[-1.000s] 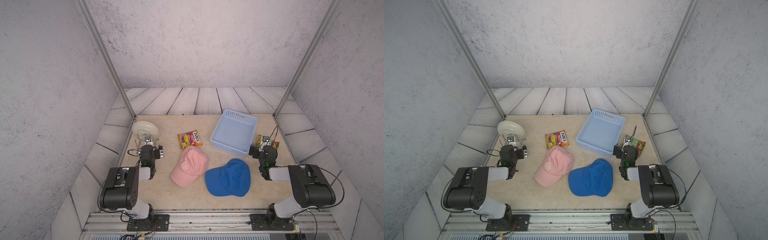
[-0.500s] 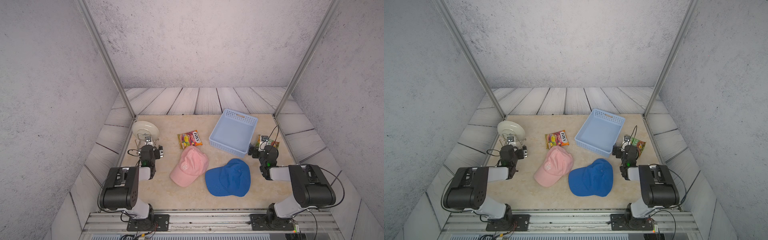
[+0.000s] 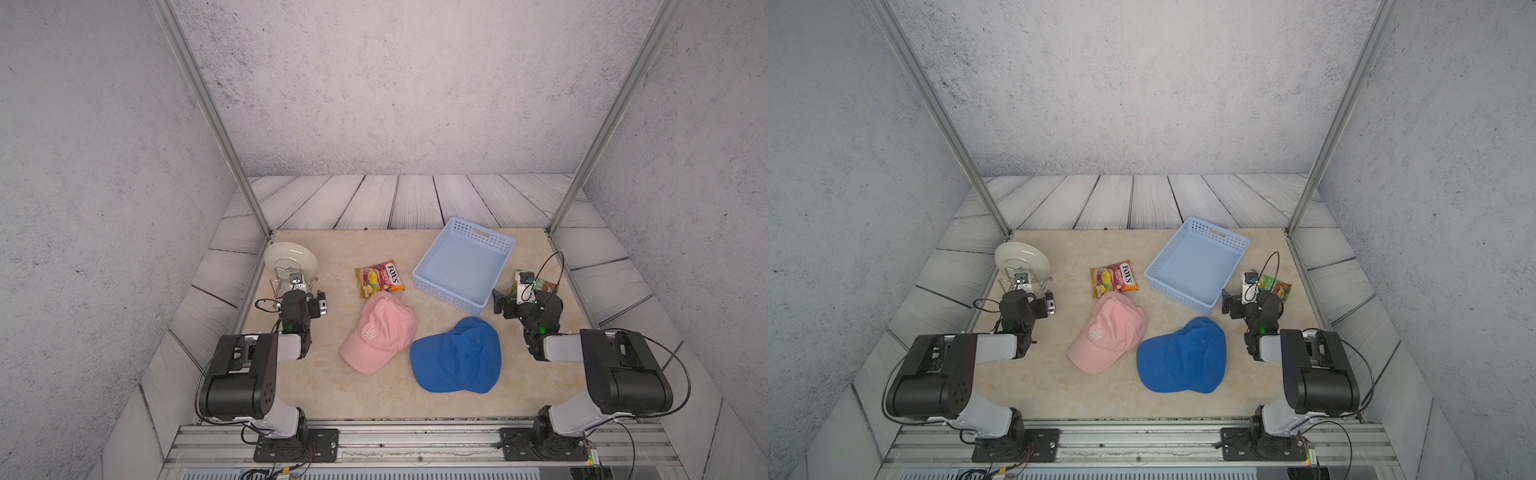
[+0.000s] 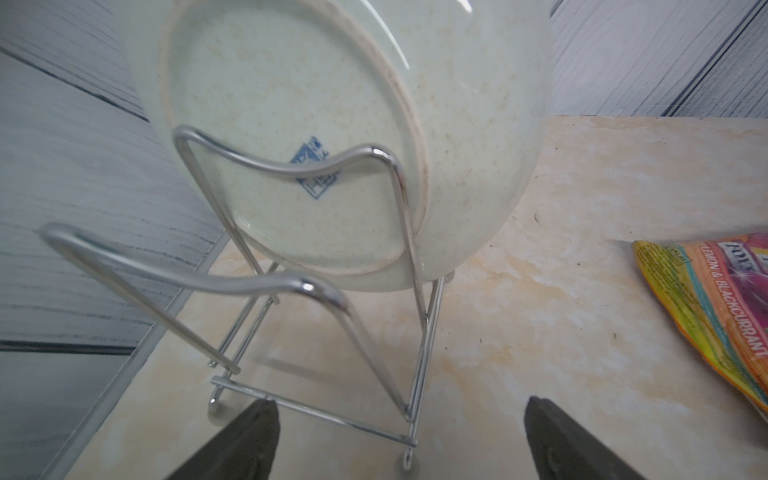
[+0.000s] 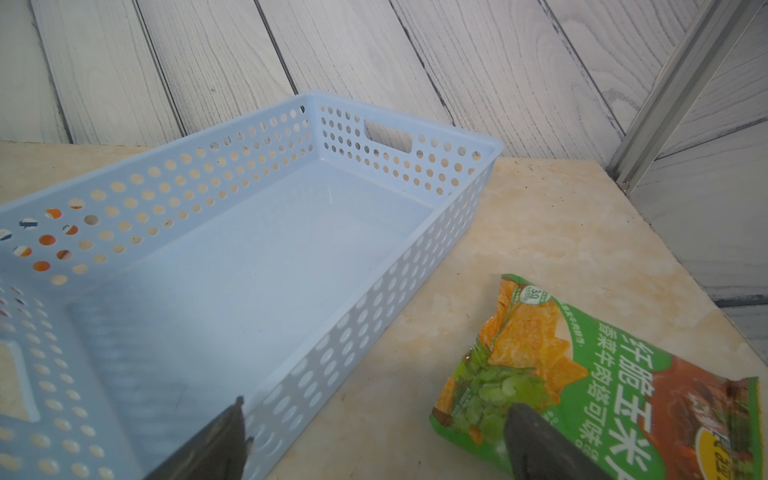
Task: Turn the baseball cap inside out
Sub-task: Reset both arms
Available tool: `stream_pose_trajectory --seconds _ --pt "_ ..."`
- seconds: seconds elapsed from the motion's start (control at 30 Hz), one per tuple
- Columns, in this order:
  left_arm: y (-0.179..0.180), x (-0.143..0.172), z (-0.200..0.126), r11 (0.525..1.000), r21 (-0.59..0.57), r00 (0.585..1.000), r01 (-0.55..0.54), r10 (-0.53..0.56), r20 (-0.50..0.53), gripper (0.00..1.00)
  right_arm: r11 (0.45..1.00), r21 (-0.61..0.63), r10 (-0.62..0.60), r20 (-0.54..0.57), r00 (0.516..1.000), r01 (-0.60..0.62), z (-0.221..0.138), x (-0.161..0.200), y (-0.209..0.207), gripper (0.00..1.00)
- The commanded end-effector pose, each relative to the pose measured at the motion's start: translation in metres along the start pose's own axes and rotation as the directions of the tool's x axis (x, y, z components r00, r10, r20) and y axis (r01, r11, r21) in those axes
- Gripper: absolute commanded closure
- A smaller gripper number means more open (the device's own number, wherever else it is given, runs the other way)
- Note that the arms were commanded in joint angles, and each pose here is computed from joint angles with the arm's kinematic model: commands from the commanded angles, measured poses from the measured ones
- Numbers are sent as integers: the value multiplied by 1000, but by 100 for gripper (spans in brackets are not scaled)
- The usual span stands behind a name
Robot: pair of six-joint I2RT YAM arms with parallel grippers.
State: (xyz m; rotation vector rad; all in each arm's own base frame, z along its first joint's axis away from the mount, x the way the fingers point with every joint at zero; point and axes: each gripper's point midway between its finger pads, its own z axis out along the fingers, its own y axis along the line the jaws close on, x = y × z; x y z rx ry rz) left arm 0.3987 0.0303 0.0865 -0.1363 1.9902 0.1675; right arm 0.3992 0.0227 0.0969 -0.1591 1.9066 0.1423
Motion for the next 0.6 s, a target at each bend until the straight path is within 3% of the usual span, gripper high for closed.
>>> stream_pose_trajectory --seconds 0.0,0.57 --pt "1 -12 -1 1000 -7 1000 -3 3 27 2 1000 -18 -3 -5 1000 3 1 5 3 0" --pt "0 -12 -1 1000 -7 1000 -8 8 28 2 1000 -19 -6 -4 1000 6 1 5 3 0"
